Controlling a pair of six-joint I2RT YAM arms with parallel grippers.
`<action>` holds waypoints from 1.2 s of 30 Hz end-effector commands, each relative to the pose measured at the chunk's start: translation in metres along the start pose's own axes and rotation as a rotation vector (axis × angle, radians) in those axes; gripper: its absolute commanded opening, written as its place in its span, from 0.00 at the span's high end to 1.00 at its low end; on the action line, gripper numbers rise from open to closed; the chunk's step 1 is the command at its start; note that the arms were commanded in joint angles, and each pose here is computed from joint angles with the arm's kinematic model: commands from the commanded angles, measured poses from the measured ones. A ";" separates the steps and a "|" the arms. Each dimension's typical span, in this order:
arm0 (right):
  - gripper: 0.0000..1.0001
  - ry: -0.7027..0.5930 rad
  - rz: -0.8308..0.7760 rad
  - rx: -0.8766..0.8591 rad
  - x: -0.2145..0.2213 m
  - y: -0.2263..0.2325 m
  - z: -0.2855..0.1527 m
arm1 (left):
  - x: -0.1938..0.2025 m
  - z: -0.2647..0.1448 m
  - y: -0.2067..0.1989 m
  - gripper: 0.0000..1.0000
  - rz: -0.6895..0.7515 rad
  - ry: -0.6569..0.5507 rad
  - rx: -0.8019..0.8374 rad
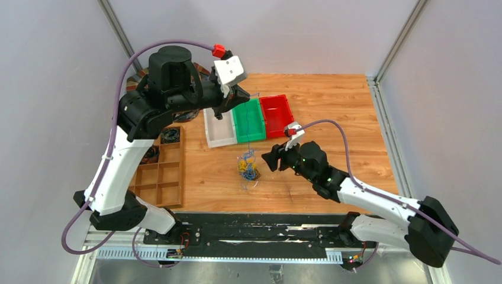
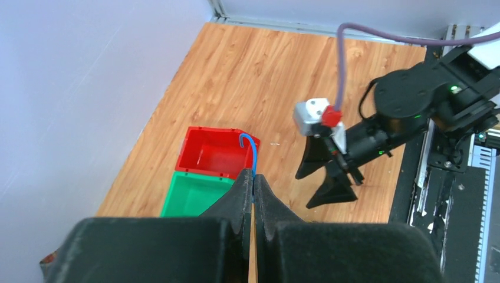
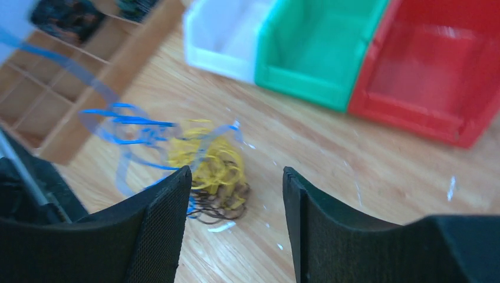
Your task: Untangle the cables
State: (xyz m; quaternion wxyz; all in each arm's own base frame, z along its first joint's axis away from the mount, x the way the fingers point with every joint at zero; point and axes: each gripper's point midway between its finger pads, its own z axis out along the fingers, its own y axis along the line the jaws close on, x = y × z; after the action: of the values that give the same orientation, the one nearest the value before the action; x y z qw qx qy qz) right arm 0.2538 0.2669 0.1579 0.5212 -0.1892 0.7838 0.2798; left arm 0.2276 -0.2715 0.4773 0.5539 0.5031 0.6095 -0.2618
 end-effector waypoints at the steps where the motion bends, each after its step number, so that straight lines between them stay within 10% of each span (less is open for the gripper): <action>1: 0.41 -0.169 -0.123 -0.157 -0.053 0.048 -0.016 | -0.007 -0.002 0.003 1.00 0.035 -0.015 -0.024; 13: 0.45 -0.179 -0.208 -0.108 -0.090 0.076 0.039 | -0.022 -0.011 0.000 1.00 0.044 -0.059 -0.011; 36: 0.66 0.088 -0.116 0.125 0.065 0.000 0.063 | -0.131 -0.112 0.055 1.00 0.325 -0.327 -0.435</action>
State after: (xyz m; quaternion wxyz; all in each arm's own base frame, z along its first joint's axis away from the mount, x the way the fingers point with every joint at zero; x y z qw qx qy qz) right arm 0.2678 0.3214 0.0887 0.5048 -0.2514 0.7994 0.2071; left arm 0.2145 -0.2185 0.6000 0.7134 0.4529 0.5074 -0.1689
